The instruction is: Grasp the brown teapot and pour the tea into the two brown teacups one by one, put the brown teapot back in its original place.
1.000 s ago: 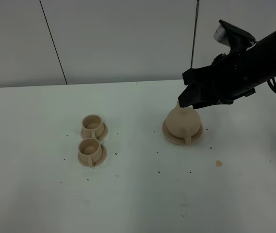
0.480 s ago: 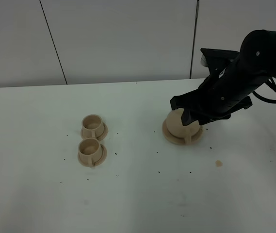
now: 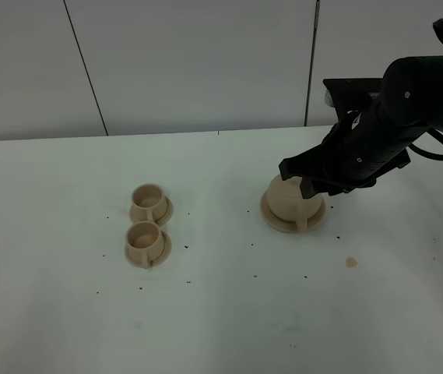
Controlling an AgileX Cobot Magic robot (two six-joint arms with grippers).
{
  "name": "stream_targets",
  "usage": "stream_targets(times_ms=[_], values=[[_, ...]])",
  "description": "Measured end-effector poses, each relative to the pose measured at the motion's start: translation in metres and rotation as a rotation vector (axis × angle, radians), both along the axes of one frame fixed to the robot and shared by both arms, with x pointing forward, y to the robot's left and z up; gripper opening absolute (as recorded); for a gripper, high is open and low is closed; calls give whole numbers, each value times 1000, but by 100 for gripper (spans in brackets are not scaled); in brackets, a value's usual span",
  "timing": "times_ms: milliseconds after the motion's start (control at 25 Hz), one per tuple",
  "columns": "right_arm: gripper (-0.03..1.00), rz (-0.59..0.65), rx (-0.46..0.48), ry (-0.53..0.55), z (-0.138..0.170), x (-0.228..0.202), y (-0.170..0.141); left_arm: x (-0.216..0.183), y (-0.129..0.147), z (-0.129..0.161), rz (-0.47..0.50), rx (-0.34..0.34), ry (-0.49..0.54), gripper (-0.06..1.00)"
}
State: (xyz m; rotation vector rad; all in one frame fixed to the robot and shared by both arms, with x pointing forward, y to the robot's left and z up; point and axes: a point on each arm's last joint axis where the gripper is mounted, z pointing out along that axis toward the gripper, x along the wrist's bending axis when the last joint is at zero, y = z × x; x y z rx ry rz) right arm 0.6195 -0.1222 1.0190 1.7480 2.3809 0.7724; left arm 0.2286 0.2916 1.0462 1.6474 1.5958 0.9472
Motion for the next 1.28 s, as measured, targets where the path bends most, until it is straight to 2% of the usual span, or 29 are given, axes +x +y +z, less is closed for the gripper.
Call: stream_targets(times_ms=[440, 680, 800, 1280], values=[[37, 0, 1, 18, -4, -1, 6, 0, 0, 0, 0, 0, 0, 25], [37, 31, -36, 89, -29, -2, 24, 0, 0, 0, 0, 0, 0, 25], [36, 29, -57, 84, -31, -3, 27, 0, 0, 0, 0, 0, 0, 25], [34, -3, -41, 51, -28, 0, 29, 0, 0, 0, 0, 0, 0, 25]])
